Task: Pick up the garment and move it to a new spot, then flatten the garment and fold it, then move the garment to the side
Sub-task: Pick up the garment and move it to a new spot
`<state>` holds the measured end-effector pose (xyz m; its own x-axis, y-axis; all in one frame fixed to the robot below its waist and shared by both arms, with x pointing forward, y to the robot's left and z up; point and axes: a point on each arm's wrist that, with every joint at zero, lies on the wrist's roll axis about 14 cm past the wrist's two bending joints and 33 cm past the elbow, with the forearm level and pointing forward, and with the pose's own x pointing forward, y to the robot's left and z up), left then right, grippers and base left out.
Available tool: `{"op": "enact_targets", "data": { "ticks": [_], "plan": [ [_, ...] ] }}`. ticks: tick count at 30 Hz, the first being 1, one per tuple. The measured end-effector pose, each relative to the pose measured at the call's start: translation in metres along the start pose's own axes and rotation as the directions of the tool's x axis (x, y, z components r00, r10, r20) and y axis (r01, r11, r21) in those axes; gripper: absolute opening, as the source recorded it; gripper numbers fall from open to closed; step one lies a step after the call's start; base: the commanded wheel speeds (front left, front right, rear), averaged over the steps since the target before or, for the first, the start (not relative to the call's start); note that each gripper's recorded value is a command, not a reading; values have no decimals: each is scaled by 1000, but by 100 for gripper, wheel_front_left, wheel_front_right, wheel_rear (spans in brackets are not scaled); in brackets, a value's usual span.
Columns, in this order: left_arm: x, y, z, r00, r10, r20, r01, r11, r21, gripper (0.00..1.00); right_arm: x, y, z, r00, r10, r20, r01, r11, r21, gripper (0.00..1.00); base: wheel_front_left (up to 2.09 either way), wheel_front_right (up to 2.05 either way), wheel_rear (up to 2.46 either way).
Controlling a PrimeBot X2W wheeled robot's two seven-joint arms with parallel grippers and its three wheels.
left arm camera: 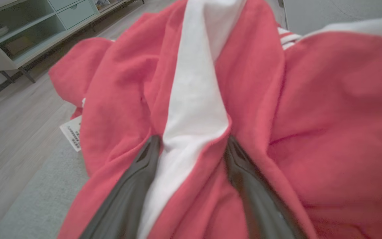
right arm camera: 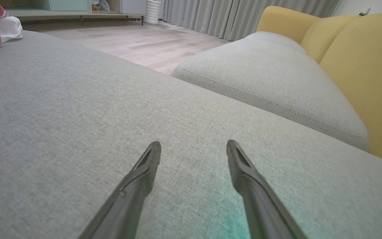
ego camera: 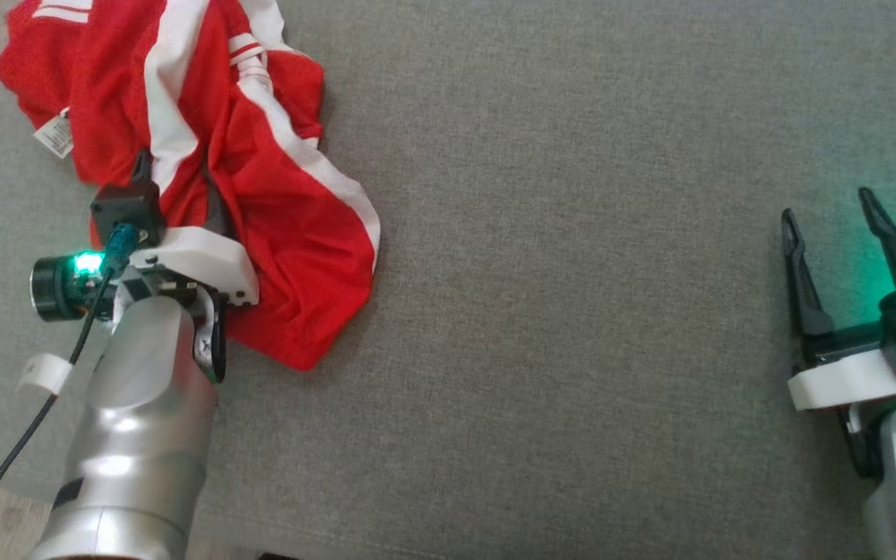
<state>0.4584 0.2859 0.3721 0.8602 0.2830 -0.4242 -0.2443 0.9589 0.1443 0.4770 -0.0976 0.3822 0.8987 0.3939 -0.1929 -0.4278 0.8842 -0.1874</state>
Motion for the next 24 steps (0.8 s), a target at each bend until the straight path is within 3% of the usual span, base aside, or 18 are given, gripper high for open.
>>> {"op": "enact_targets", "data": {
  "ticks": [1,2,6,11,19,24],
  "plan": [
    [2,0,-1,1000,0,-2,0,1000,0,57,1,-1,-2,1000,0,-1,0,1000,-1,100,0,0,0],
    [3,-1,0,1000,0,5,0,1000,4,1,2,-1,-3,1000,0,-2,0,1000,-1,100,0,0,0],
    [3,3,15,997,10,73,-12,1000,21,0,9,2,5,1000,6,22,-6,1000,2,100,0,0,0],
    [-2,11,66,974,20,226,-29,999,40,0,9,6,21,999,-1,54,0,1000,17,100,0,0,0],
    [-48,14,187,823,-72,564,9,993,114,0,-13,14,63,991,-44,129,35,997,75,100,0,0,0],
    [-81,-29,249,696,-248,674,98,962,253,0,-40,-6,79,980,-124,154,111,990,90,100,0,0,0]
  ]
}}
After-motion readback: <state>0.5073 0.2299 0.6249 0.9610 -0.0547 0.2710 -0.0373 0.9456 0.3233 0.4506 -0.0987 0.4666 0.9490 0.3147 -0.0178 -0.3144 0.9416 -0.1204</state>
